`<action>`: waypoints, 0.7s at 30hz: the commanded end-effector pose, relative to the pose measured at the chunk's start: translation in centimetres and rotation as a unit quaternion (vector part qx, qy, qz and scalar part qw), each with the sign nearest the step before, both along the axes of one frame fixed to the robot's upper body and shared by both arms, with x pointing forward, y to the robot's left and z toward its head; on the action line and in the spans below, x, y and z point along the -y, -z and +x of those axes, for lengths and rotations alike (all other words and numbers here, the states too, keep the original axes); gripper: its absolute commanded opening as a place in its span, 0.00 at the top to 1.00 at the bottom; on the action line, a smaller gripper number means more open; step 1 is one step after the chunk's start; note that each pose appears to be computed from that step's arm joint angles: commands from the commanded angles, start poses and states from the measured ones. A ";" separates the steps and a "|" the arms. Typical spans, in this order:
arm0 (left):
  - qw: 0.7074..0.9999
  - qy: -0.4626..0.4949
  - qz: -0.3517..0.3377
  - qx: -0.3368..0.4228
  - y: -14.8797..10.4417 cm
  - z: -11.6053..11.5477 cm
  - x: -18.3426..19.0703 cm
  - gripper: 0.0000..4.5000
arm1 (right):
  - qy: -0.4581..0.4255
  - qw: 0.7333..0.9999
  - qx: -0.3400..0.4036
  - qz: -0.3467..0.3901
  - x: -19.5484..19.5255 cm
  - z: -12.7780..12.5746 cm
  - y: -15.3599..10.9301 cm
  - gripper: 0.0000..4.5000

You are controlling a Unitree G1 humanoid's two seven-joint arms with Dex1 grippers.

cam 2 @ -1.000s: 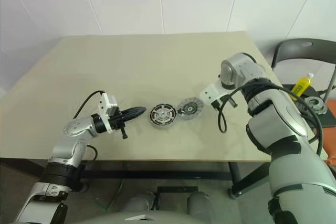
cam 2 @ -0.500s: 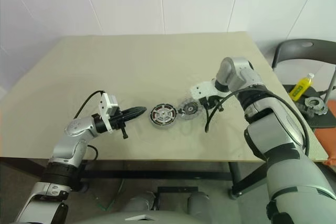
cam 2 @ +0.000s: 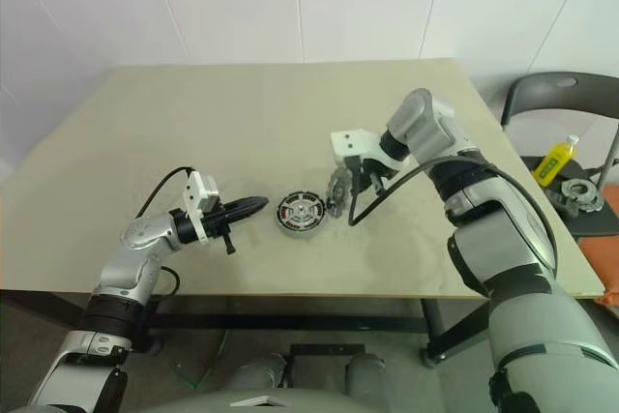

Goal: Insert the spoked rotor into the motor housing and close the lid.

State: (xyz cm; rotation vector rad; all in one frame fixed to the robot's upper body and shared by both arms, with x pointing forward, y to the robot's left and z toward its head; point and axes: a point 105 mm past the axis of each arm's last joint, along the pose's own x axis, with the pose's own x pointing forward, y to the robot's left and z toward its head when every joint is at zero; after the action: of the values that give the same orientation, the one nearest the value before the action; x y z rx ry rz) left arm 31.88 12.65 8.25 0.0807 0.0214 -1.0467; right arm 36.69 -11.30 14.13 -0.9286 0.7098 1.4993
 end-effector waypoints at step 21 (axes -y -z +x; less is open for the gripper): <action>1.000 -0.004 -0.009 0.029 -1.0 0.0 0.7 1.00 | 0.088 0.967 0.000 0.238 -6.3 -0.5 -0.8 0.99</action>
State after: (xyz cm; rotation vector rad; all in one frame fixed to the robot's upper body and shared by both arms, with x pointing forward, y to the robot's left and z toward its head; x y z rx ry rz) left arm 31.81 12.27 7.71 0.0671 0.0227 -1.0269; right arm 36.05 -5.76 13.44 -0.4968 0.4738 1.4329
